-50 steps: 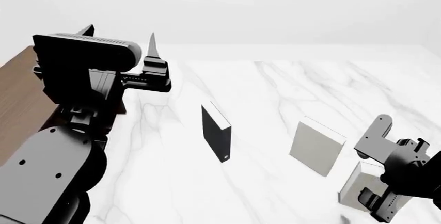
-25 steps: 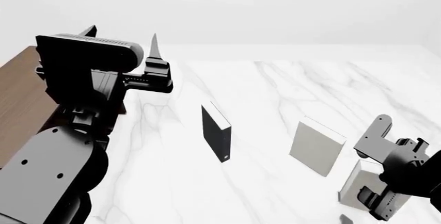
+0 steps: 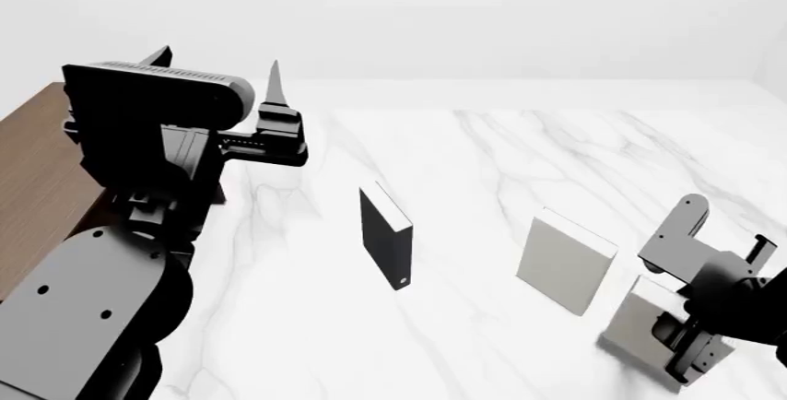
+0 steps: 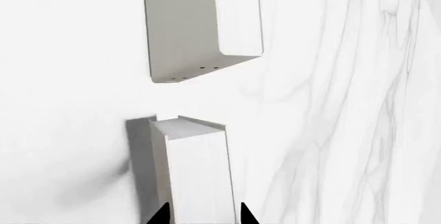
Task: Pick up the book on the right and place it under the cabinet shelf.
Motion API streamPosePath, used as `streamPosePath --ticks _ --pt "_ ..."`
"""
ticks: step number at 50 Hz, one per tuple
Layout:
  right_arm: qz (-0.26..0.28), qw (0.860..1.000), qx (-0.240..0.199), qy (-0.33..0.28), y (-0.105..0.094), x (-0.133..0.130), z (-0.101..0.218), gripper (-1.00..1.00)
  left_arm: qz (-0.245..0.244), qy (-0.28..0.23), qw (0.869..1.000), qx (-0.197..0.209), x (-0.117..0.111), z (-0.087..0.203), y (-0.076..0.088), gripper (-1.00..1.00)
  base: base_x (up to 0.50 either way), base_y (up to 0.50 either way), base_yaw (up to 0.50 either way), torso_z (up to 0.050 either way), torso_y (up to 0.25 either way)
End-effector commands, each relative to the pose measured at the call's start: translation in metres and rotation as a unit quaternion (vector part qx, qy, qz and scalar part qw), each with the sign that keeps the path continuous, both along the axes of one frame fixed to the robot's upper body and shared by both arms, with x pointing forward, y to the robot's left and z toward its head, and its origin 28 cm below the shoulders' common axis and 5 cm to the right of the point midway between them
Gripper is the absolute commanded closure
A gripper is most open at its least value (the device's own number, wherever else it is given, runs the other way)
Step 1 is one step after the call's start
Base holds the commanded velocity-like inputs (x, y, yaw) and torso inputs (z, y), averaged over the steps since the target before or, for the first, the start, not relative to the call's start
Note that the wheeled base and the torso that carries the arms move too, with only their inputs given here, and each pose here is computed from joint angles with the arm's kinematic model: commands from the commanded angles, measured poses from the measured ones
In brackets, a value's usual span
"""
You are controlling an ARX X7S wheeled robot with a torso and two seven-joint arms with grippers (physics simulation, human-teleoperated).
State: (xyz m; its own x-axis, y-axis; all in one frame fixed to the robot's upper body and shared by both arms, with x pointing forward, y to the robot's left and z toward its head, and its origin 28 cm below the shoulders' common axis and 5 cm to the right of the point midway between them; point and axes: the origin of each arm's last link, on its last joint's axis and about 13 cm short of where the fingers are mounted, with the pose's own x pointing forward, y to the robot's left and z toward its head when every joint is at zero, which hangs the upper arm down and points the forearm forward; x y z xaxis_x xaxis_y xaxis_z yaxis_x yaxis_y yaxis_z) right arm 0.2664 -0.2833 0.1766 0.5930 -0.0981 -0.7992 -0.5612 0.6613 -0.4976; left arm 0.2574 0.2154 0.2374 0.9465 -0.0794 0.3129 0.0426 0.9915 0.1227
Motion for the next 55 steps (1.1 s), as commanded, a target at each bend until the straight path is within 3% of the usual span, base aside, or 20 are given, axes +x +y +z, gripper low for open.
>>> streamPosePath --ticks 1,16,25,42,46,55 --pt "0.016 0.999 0.024 0.046 0.007 -0.004 -0.012 1.0 0.001 0.0 1.0 -0.001 0.0 -0.001 0.001 -1.0 0.0 0.0 0.0 0.0 0.0" --pt "0.048 0.996 0.05 0.06 0.015 -0.008 0.008 1.0 0.001 0.0 1.0 -0.002 0.0 -0.001 0.001 -1.0 0.0 0.0 0.0 0.0 0.0" --pt "0.08 0.992 0.09 0.046 0.023 -0.013 0.031 1.0 0.0 0.0 1.0 -0.004 0.0 -0.002 0.001 -1.0 0.0 0.0 0.0 0.0 0.0" --pt "0.1 0.99 0.1 0.02 0.025 -0.022 0.053 1.0 -0.002 -0.004 1.0 -0.004 0.0 -0.001 0.001 -1.0 0.0 0.0 0.0 0.0 0.0" --pt "0.113 0.985 0.133 -0.005 0.03 -0.022 0.057 1.0 -0.002 -0.005 1.0 -0.004 0.0 0.0 0.001 -1.0 0.0 0.0 0.0 0.0 0.0" --pt "0.147 0.957 0.245 -0.05 0.045 -0.026 0.056 1.0 -0.004 -0.006 1.0 -0.004 0.0 0.001 0.001 -1.0 0.0 0.0 0.0 0.0 0.001"
